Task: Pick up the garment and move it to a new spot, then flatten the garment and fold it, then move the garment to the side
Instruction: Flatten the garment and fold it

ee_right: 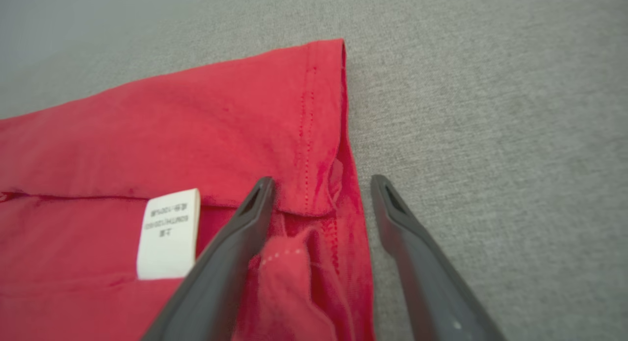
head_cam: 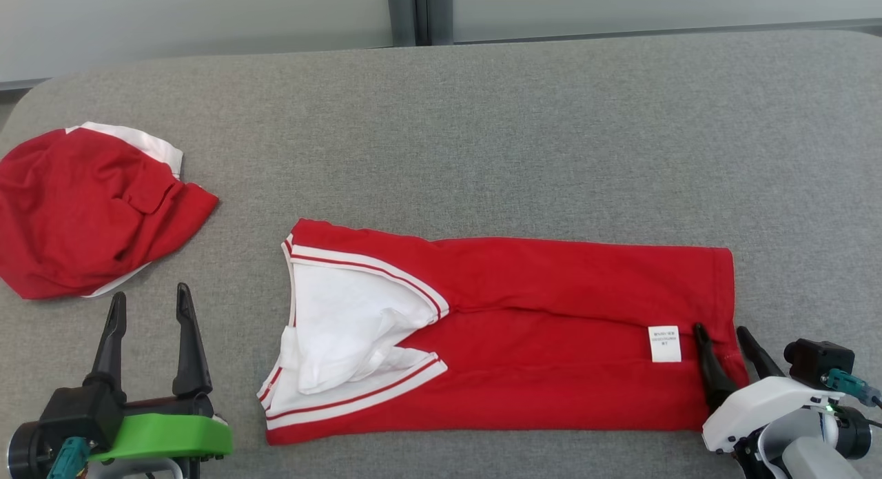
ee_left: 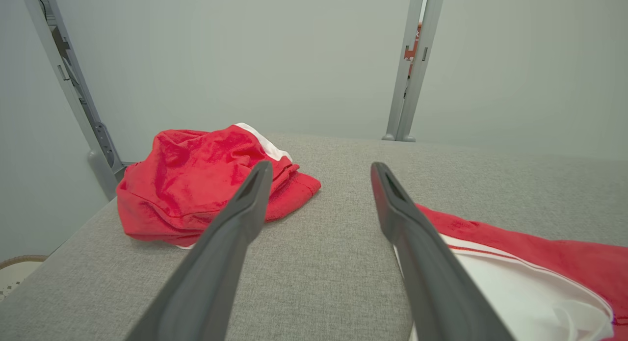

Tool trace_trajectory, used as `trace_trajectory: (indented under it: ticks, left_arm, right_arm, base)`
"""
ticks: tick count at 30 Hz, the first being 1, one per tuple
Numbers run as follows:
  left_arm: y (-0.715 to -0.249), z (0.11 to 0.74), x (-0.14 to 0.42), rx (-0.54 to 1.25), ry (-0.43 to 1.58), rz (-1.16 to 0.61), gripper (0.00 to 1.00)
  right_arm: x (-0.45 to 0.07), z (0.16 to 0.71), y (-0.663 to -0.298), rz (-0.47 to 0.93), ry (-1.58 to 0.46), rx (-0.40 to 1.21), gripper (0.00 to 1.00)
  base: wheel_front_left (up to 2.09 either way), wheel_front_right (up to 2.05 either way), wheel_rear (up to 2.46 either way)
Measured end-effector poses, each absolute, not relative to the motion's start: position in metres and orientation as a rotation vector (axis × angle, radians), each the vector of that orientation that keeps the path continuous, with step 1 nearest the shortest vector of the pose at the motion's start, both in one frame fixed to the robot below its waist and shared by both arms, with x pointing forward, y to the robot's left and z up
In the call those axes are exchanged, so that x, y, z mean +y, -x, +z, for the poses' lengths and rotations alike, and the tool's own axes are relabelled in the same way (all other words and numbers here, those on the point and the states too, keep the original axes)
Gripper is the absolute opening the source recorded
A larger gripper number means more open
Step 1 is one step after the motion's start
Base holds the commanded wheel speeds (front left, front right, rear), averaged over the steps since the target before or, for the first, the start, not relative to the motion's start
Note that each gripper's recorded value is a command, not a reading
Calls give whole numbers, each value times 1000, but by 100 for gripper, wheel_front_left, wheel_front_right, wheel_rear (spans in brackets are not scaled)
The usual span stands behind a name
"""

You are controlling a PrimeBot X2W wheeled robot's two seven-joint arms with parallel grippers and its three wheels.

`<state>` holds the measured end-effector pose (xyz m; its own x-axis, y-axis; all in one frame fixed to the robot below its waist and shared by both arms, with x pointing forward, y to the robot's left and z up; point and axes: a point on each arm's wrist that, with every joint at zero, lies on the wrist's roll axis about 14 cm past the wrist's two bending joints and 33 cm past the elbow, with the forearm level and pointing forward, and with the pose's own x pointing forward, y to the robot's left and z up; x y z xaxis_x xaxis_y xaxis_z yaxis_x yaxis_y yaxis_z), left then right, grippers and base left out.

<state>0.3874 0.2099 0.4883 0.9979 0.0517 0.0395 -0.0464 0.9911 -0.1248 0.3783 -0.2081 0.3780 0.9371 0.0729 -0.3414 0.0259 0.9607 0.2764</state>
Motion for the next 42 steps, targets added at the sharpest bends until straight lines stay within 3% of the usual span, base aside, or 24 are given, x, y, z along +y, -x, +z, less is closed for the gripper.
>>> trace_trajectory:
  ticks: [4,5,6,7,16,31,36,42]
  left_arm:
    - [-384,483,211,-26,98,46,100]
    - [-383,483,211,-24,97,47,100]
    - [-383,482,211,-22,94,46,100]
    - [-382,482,210,-20,87,42,100]
    - [-383,483,207,-22,71,27,100]
    - [-380,495,201,-55,55,2,100]
    - [-376,500,202,-68,49,5,100]
    - [-368,500,208,-69,48,21,100]
  right_arm:
    - [-205,368,-375,18,-295,390,100]
    - [-202,366,-374,23,-299,398,67]
    - [-199,364,-374,28,-305,403,5]
    - [-198,364,-373,28,-308,406,0]
    - [-201,368,-374,19,-331,391,0]
    - [-327,430,-387,-201,-177,224,0]
    - [-319,441,-390,-174,-170,193,0]
    - [-270,452,-400,-61,-199,148,0]
  base:
    - [0,0,0]
    - [0,0,0]
    - [0,0,0]
    - [0,0,0]
    - [0,0,0]
    - [0,0,0]
    - [0,0,0]
    - [0,0,0]
